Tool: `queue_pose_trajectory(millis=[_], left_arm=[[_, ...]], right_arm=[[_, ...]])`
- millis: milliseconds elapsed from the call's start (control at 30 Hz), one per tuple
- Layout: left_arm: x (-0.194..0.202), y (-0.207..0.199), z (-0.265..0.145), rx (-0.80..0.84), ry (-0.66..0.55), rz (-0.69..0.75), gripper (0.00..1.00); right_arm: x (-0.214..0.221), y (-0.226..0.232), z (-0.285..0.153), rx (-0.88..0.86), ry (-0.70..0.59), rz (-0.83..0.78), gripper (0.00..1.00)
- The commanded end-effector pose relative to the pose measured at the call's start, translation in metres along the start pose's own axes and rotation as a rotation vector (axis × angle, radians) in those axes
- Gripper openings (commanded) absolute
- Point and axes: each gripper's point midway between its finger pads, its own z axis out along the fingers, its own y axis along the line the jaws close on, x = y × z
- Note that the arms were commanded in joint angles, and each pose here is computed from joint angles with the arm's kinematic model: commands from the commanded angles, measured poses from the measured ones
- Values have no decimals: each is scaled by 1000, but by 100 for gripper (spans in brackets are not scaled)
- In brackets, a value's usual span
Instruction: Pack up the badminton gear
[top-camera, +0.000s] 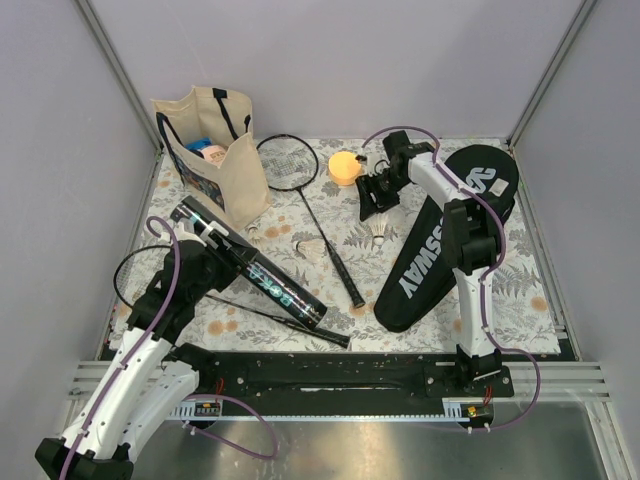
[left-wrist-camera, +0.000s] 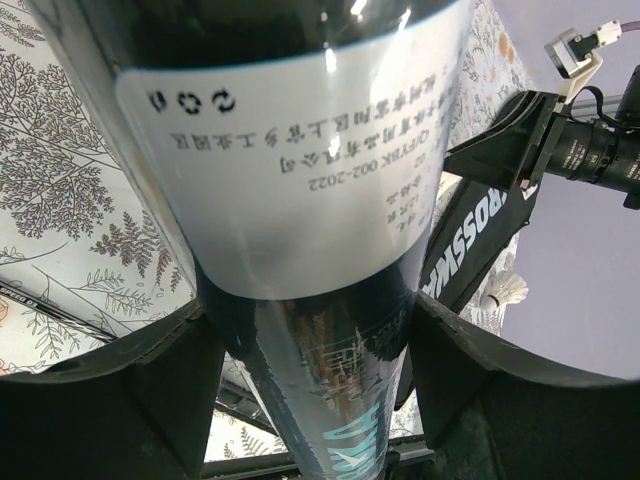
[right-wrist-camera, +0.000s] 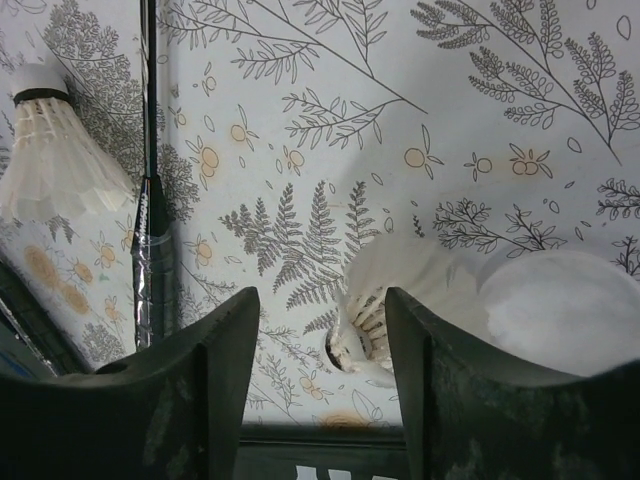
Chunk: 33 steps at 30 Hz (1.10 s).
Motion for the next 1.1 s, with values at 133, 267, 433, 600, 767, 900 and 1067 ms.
queue_pose_trajectory(millis=[133,267,433,600,767,900,1067], left_arm=[[-24,-12,-5,46,-123,-139,51],[-26,-8,-7,36,-145,-234,51],[-25,-5,-8,-6,-133,-376,52],[-22,-11,-13,-35,-92,-513,51],[-24,-11,-20,-37,-97,-670,50],[-24,-15,-25,-6,-88,-784,49],[-26,-18,-29,15,-85,-888,49]], right_arm=[[11,10,-32,52,10,-7,33],[12,21,-44,53,-30,17,15],[6,44,-68,40,-176,96,1],[-4,68,-100,24,-438,263,0],[1,107,-132,-144,-702,371,0],[8,140,-169,-278,-911,334,0],[23,172,-196,-385,-1052,286,0]])
